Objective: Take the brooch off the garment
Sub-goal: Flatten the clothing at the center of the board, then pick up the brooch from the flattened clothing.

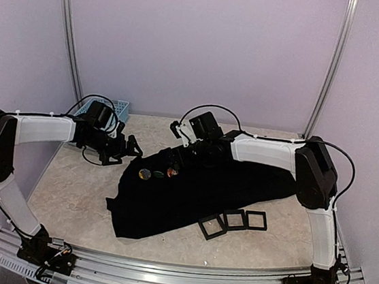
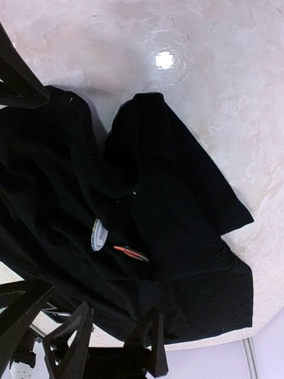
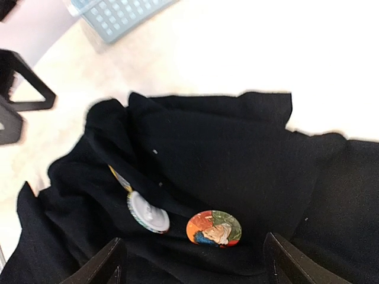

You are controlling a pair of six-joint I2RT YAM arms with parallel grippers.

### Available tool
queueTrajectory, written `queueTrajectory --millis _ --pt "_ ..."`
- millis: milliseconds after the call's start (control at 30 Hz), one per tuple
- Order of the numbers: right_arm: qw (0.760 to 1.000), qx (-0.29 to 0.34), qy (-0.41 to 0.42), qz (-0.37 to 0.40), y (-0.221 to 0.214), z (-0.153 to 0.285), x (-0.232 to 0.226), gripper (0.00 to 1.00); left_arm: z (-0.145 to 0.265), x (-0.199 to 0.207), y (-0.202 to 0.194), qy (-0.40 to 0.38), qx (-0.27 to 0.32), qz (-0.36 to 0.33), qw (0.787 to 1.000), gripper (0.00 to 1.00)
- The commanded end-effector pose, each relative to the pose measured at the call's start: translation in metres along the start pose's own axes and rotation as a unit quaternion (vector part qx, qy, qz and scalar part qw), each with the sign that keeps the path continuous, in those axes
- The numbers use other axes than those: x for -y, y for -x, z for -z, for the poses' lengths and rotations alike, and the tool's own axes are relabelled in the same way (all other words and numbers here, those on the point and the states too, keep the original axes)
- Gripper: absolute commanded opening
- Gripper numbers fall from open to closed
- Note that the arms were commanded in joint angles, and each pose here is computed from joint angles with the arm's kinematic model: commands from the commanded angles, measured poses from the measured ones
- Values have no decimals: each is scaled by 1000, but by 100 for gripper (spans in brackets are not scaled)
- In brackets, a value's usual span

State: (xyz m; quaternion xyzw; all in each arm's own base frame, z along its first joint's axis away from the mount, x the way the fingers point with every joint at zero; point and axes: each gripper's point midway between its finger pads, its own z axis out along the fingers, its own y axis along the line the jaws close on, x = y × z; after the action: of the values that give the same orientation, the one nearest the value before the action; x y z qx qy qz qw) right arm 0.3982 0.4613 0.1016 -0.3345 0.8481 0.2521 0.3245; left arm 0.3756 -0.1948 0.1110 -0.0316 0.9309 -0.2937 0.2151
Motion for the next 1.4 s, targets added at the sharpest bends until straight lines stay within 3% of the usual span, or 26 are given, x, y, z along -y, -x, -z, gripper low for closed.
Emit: queueTrajectory --millis 0,267,933,1167,1367 --pt "999 7 18 46 8 11 -16 81 -13 -4 2 -9 -13 -7 1000 99" --pt "993 -35 44 101 -9 -19 -39 71 -23 -9 12 -8 -21 -4 1000 99" --pt "987 -64 63 130 -25 -65 -38 48 -12 -11 16 11 -14 5 1000 99" --pt "986 -67 72 133 -28 -71 -40 23 -8 -12 15 18 -12 9 1000 99" --pt "987 -66 80 119 -28 -74 -36 9 -3 -12 15 21 -11 8 1000 99"
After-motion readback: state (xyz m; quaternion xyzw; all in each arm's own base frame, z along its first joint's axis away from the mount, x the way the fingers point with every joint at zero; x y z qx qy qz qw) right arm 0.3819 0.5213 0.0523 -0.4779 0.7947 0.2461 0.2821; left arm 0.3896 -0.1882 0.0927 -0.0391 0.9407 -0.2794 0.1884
